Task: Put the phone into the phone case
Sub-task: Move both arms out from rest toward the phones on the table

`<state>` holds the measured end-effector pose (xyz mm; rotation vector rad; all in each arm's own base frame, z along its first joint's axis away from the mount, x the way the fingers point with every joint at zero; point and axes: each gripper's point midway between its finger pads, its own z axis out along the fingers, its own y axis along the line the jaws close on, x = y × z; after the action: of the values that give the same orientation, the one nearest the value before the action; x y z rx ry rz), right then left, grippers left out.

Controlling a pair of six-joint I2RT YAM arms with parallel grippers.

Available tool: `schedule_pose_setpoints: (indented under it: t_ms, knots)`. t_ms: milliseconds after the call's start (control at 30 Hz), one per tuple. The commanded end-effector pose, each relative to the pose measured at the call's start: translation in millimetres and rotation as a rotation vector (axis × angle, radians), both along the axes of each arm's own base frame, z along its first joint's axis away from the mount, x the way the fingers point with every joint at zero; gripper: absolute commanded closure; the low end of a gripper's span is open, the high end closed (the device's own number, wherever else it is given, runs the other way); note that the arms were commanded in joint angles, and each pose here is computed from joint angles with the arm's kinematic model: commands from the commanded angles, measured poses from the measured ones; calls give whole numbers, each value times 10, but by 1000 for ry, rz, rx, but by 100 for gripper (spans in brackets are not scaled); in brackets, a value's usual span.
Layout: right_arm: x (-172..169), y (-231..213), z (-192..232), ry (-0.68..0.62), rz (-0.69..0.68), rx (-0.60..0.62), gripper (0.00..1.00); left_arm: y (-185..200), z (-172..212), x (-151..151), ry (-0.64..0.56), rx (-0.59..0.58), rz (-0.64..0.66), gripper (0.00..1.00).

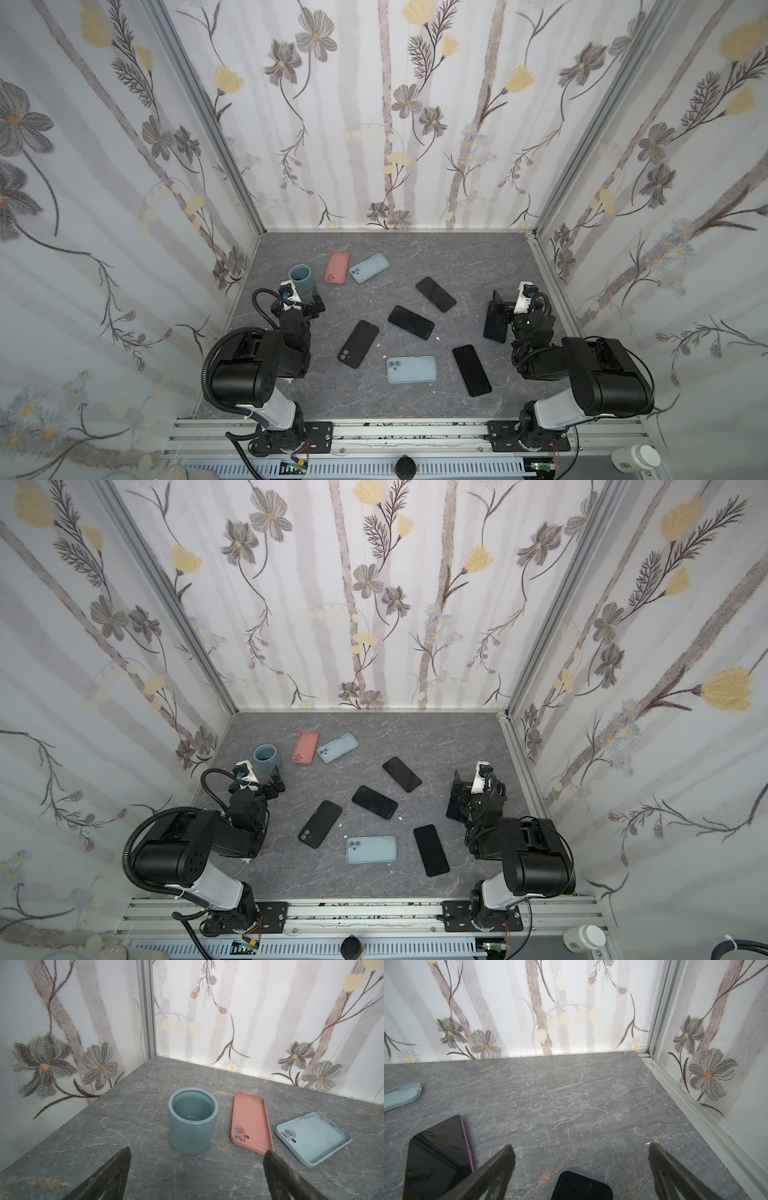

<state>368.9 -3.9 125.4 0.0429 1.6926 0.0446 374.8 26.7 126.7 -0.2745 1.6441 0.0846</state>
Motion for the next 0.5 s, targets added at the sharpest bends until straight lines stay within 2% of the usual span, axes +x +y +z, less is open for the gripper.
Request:
schedule_pose_setpoints:
  t_ms: [0,267,467]
  knots:
    - [22,7,93,-37,4,-5,1,-1,34,17,-13,-10,-3,0]
    - [10,-1,135,-49,1,-1,1,0,54,14,-20,-8,-3,0]
    - [123,11,430,6,-9,0,0,26,429,68,-7,-15,17,0]
